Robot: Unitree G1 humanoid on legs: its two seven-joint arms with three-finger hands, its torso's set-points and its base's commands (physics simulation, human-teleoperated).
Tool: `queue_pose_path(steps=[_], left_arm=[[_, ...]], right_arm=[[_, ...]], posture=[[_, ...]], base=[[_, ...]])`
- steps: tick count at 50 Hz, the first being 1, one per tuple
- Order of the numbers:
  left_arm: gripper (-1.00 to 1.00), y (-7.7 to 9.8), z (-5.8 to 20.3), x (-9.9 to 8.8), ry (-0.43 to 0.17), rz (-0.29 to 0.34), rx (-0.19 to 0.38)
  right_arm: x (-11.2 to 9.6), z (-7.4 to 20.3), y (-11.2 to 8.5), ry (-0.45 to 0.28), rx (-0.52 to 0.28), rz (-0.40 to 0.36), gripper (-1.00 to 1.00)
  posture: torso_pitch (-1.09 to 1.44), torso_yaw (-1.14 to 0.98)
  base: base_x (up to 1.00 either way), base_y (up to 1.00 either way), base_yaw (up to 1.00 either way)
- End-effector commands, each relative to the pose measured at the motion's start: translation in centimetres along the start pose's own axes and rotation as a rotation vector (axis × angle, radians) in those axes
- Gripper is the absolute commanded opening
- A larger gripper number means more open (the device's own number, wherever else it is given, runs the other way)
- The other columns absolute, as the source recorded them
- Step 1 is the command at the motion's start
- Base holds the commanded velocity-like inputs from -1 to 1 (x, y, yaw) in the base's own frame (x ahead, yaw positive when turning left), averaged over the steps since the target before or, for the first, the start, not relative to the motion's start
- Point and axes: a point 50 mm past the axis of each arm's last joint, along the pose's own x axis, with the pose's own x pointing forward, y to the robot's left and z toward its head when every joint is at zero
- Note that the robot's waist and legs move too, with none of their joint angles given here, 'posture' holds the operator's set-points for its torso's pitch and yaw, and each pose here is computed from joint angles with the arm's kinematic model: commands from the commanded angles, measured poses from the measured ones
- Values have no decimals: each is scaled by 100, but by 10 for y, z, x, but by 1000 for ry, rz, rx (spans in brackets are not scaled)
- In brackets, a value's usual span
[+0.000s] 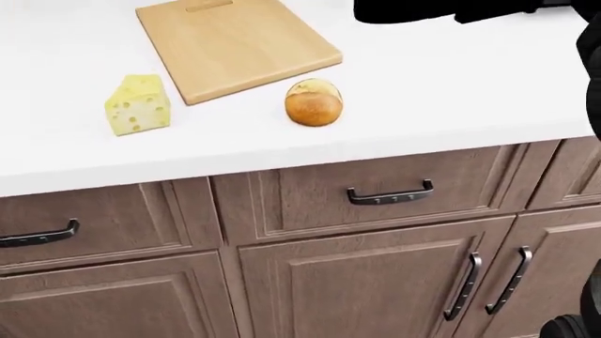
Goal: Place the bread and cheese on the cutting board.
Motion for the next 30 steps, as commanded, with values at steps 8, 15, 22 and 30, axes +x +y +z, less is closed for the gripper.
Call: queue_pose_path(steps=[8,15,22,30], left_arm=[[100,-1,18,-3,-88,-4,-14],[100,-1,16,-3,-85,-6,-14],[100,-3,16,-4,-84,-7,-13],[100,-1,18,-4,-89,-2,-16]], right_arm=[[-2,18,-7,-90,-10,-34,100],[-2,17,-6,-89,-9,-33,100],[-2,16,-6,-88,-8,-32,100],[-2,17,-7,-90,-11,-34,100]], posture=[[0,0],[0,0],[0,0],[0,0]], base=[[23,0,0],[23,0,0],[23,0,0],[23,0,0]])
